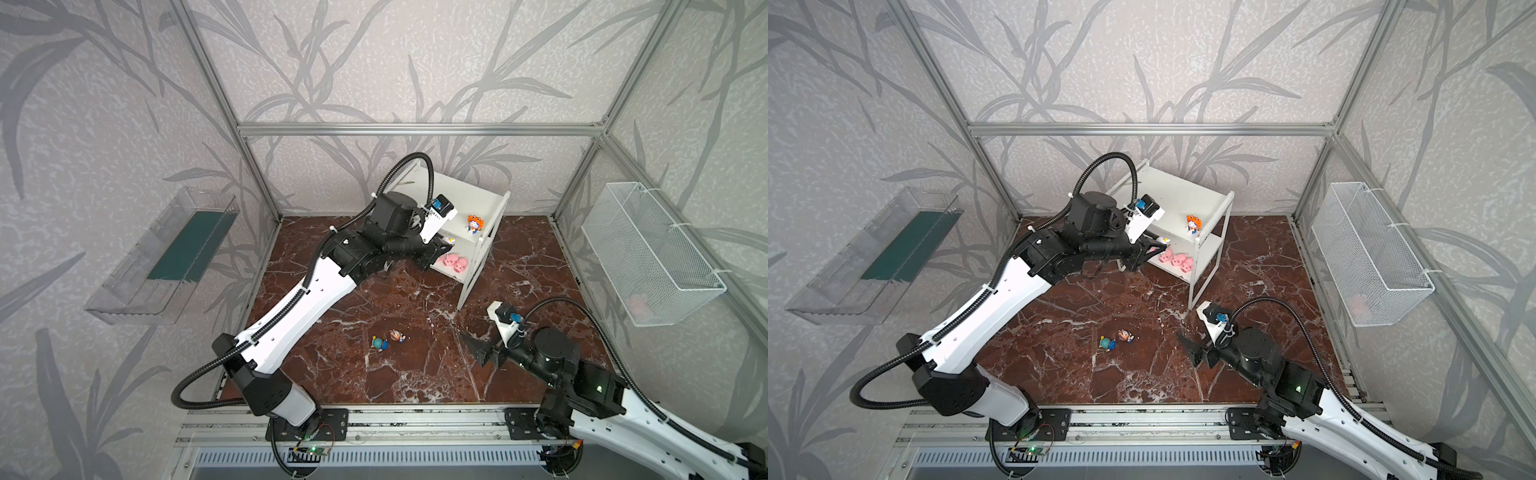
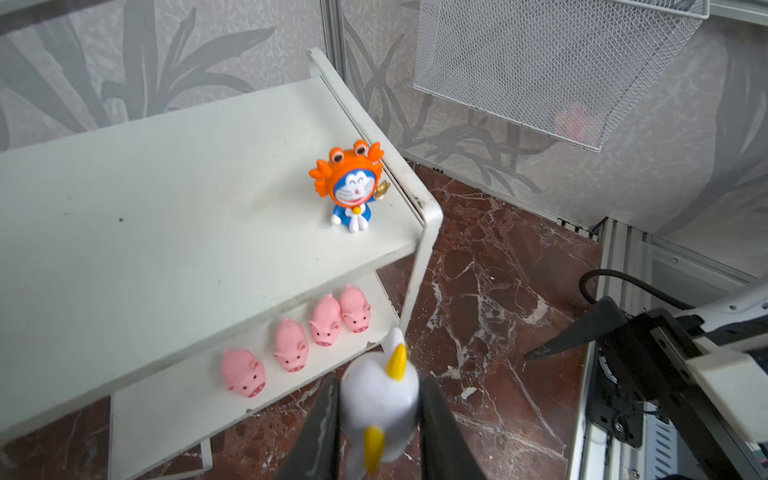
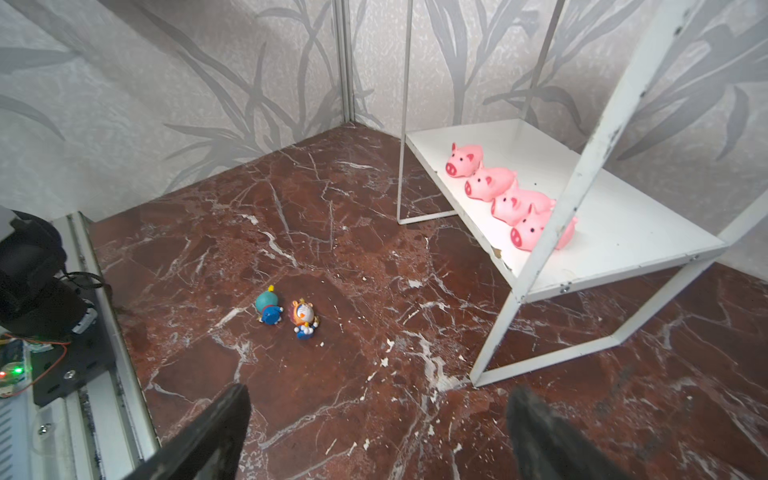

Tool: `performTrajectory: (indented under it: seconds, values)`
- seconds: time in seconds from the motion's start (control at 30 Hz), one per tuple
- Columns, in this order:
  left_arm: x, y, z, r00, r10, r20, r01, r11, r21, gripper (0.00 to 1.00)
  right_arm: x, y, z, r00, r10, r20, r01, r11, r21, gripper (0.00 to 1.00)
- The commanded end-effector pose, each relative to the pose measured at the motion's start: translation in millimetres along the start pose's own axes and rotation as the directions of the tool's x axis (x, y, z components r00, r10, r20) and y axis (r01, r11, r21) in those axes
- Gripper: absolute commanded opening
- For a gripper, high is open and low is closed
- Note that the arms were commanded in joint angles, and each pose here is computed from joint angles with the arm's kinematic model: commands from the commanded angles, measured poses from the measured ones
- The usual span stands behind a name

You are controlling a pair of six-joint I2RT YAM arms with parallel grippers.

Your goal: Place and organize the plastic toys onto the shelf

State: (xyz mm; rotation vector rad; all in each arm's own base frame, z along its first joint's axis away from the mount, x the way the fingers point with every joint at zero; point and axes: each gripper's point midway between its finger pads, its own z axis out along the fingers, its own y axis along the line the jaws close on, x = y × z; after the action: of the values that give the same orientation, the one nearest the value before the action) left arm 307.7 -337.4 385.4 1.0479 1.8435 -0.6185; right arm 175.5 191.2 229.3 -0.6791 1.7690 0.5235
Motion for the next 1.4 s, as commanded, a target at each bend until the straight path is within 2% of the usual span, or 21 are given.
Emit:
performTrajectory:
  seconds: [0.0, 0.17, 0.7, 1.37]
  values:
    - [-7, 8, -1, 0.997, 0.08, -0.023, -0.08, 0.997, -0.021, 0.17, -13, -17, -10, 1.0, -0.006, 0.011, 0.005, 0.996, 0.093, 0.96]
    - [-19, 13, 6, 0.995, 0.101, -0.017, -0.101, 0.994, -0.029, 0.17, -16, -34, -20, 1.0, -0.008, 0.005, 0.007, 0.983, 0.183, 0.97]
    - [-32, 22, 28, 0.999, 0.041, 0.012, -0.041, 0.998, 0.042, 0.19, -24, -43, -38, 0.999, 0.017, 0.03, -0.023, 0.976, 0.216, 0.97]
    - [-31, 35, 43, 1.0, -0.02, 0.007, 0.019, 0.997, 0.081, 0.24, -17, -43, -36, 0.999, 0.027, 0.018, -0.031, 0.976, 0.218, 0.97]
